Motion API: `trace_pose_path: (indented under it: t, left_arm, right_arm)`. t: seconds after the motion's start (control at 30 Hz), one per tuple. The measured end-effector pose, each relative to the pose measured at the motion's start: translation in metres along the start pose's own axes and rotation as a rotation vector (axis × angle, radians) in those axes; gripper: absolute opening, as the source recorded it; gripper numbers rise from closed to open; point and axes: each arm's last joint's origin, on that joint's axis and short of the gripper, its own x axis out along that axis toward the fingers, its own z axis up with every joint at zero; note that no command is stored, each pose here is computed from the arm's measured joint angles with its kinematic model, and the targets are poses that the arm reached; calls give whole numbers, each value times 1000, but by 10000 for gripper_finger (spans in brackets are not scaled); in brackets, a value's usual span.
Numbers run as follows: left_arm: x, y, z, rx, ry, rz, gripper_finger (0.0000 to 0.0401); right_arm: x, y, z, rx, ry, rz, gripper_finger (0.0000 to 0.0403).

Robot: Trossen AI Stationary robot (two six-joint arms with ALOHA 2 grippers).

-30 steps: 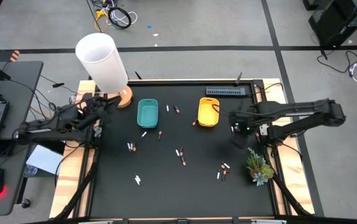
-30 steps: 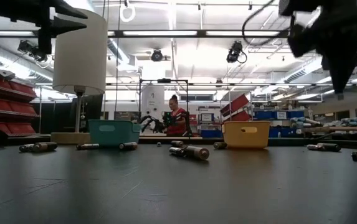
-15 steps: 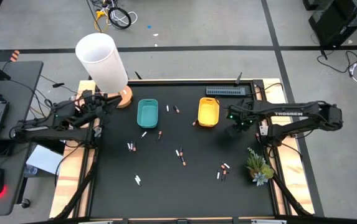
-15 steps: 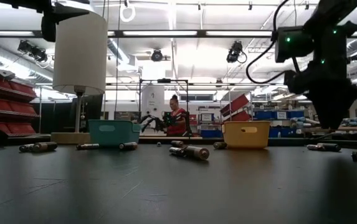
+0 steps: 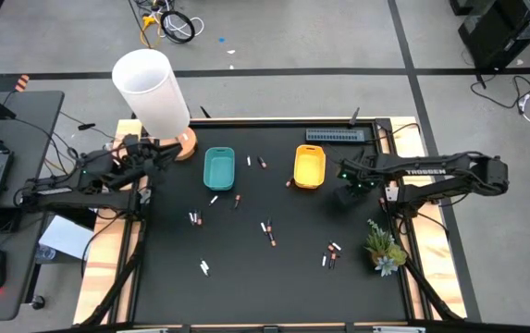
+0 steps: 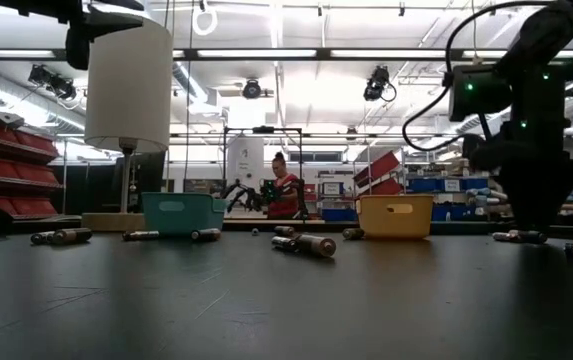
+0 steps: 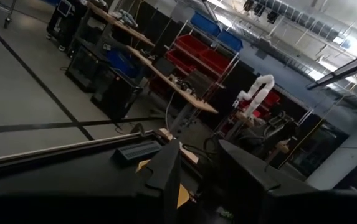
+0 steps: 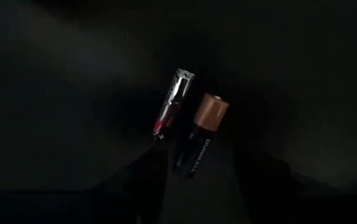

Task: Sort batteries
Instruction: Put the black battery into the yellow bin

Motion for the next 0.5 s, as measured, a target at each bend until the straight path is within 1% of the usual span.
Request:
trace_pose_path:
  t: [0.37,0.5]
  left_arm:
    - [0,0,0,-2,-3,-2,117]
    - [0,0,0,-2,-3,-2,117]
  right_arm:
    - [12,-6,-7,8,7,-7,160]
    - [14,-7,-8,-1,0,-28,137]
